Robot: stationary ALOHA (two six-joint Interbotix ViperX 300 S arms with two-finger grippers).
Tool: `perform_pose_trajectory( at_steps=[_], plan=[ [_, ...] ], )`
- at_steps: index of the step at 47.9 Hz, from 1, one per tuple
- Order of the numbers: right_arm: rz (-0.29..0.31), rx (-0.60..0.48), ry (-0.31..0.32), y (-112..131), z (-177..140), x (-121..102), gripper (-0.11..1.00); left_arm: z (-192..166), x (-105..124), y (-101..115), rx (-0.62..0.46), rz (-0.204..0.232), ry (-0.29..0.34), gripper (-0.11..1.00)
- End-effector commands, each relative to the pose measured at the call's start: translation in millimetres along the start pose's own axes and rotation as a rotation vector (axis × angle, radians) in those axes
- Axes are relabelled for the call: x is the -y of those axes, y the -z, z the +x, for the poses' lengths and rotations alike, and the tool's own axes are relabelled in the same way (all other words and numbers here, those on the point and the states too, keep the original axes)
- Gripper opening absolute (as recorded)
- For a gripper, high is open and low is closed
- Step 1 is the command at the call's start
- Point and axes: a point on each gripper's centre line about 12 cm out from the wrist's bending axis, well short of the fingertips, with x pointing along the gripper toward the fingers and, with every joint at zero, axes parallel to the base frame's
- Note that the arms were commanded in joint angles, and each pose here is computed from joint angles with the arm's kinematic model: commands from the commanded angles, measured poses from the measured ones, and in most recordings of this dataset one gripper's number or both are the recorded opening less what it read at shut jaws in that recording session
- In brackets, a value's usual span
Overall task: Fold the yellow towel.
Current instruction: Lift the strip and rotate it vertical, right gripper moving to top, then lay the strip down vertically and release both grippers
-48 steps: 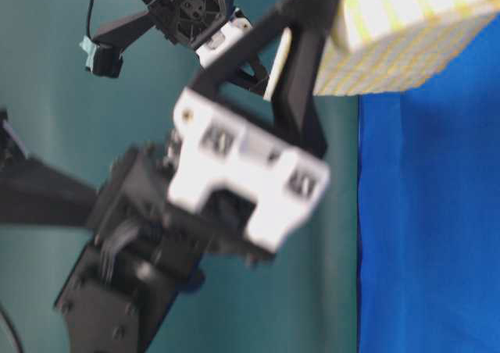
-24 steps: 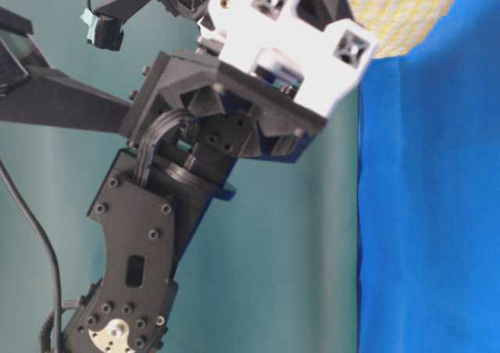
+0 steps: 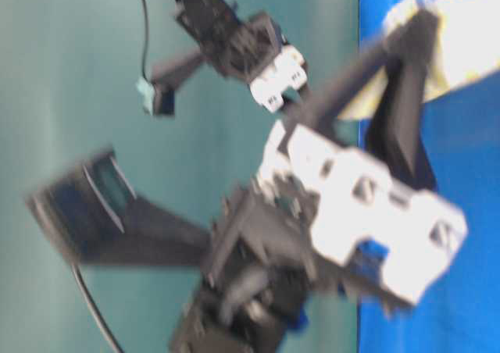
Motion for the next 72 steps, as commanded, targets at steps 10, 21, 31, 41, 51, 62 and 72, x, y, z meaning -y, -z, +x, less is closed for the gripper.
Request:
perform_pose_trajectory(
  at_steps=[10, 21, 31, 41, 51, 62, 72],
  plan=[
    [-0.026, 0.073, -0.039, -35.6, 22.4, -21.4, 0.03, -31.8, 27.0, 3.5, 0.029, -0.061, 0.059, 0.02],
    [-0.047, 0.055, -0.055, -33.4, 35.7, -33.2, 0.03, -36.4, 32.3, 12.1, 0.002, -0.061, 0.071, 0.02],
    [-0.048, 0.044, -0.057, -29.5, 37.3, -34.9, 0.04, -36.0, 26.7, 16.2, -0.022, -0.063, 0.059, 0.04],
    [-0.068, 0.049, -0.065, -29.4, 37.0, -39.4, 0.12, -36.8, 24.4, 17.8, -0.060, -0.060, 0.054, 0.36],
    [-0.113, 0.056, -0.067, -31.2, 30.1, -41.8, 0.71, -50.1, 20.1, 7.4, -0.111, -0.026, 0.051, 0.62],
    [-0.115, 0.099, -0.072, -37.2, -1.9, -40.4, 0.62, -77.3, -5.9, -10.1, -0.167, -0.034, 0.002, 0.60],
    [-0.110, 0.158, -0.095, -26.5, -40.8, -38.2, 0.63, -97.4, -51.6, -8.4, -0.179, -0.085, -0.104, 0.60]
  ],
)
